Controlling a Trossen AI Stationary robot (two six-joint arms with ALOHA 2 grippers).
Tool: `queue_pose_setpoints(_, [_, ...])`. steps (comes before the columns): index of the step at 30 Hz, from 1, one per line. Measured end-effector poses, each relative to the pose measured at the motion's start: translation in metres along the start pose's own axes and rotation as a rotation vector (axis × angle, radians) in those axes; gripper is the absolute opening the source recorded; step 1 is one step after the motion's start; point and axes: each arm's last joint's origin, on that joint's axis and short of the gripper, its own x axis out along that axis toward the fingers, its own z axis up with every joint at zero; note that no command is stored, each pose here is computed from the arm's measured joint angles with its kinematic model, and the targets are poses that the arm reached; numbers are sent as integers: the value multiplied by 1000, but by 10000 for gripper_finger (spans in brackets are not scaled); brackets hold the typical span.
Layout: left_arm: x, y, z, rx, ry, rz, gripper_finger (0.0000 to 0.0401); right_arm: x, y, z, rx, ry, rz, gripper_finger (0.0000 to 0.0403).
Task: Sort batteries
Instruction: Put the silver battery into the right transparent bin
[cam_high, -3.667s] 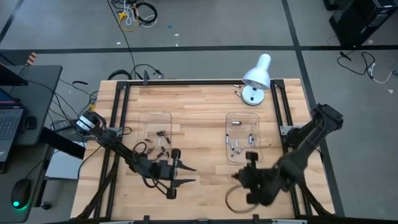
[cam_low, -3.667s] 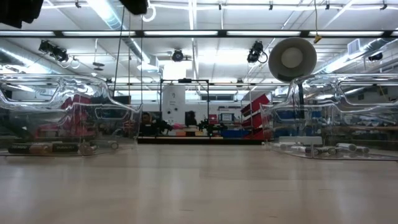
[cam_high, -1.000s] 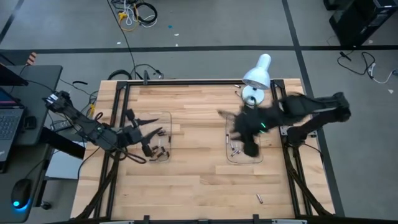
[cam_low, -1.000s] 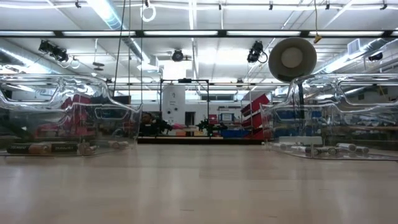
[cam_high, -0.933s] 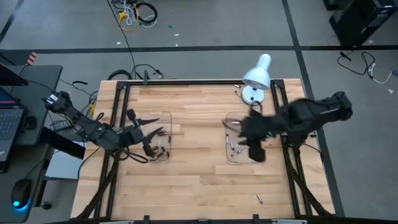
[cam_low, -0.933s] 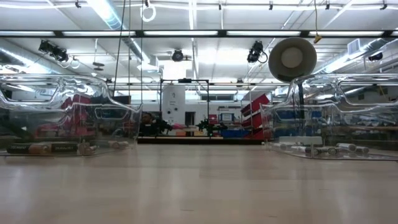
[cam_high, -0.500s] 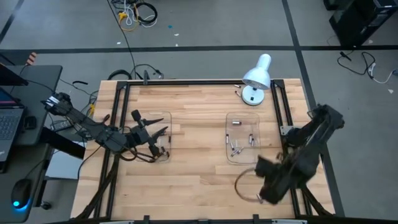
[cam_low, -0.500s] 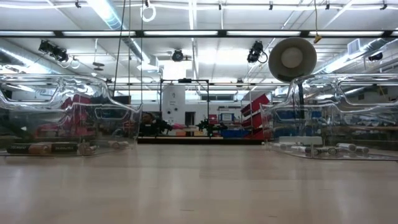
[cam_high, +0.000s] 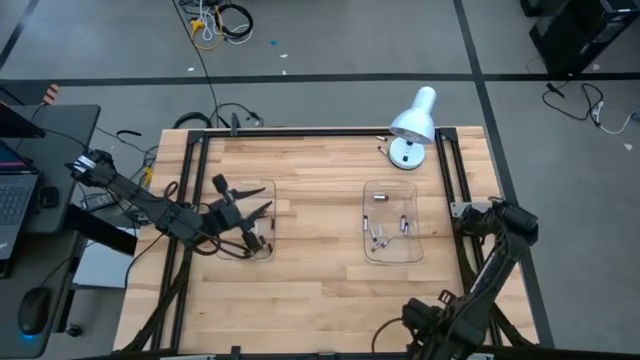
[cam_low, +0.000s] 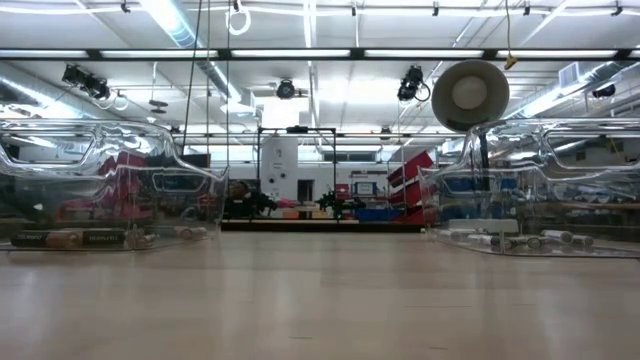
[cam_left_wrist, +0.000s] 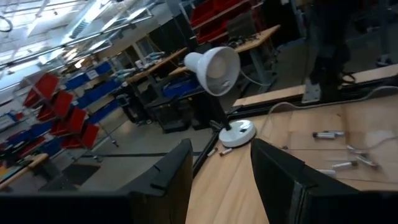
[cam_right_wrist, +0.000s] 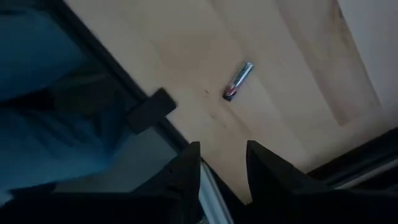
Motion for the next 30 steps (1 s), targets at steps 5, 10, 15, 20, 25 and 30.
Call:
queue_pose_setpoints(5, [0, 0, 1, -13, -17, -25, 162, 21, 7, 3, 12, -23, -54, 132])
queue_pose_setpoints(10, [0, -1, 1, -17, -19, -33, 162, 47, 2, 11, 37, -39, -72, 157])
queue_pose_setpoints(15, [0, -1, 1, -17, -18, -33, 162, 77, -6, 17, 41, -43, -70, 177])
queue_pose_setpoints(20, [0, -1, 1, -13, -16, -34, 162, 105, -14, 22, 69, -40, -24, 184])
queue_pose_setpoints(25, [0, -2, -1, 6, -5, -38, 162, 118, -21, 25, 92, -31, 8, 169])
queue_pose_setpoints(30, [0, -2, -1, 5, -4, -38, 162, 120, -24, 25, 87, -21, -14, 120])
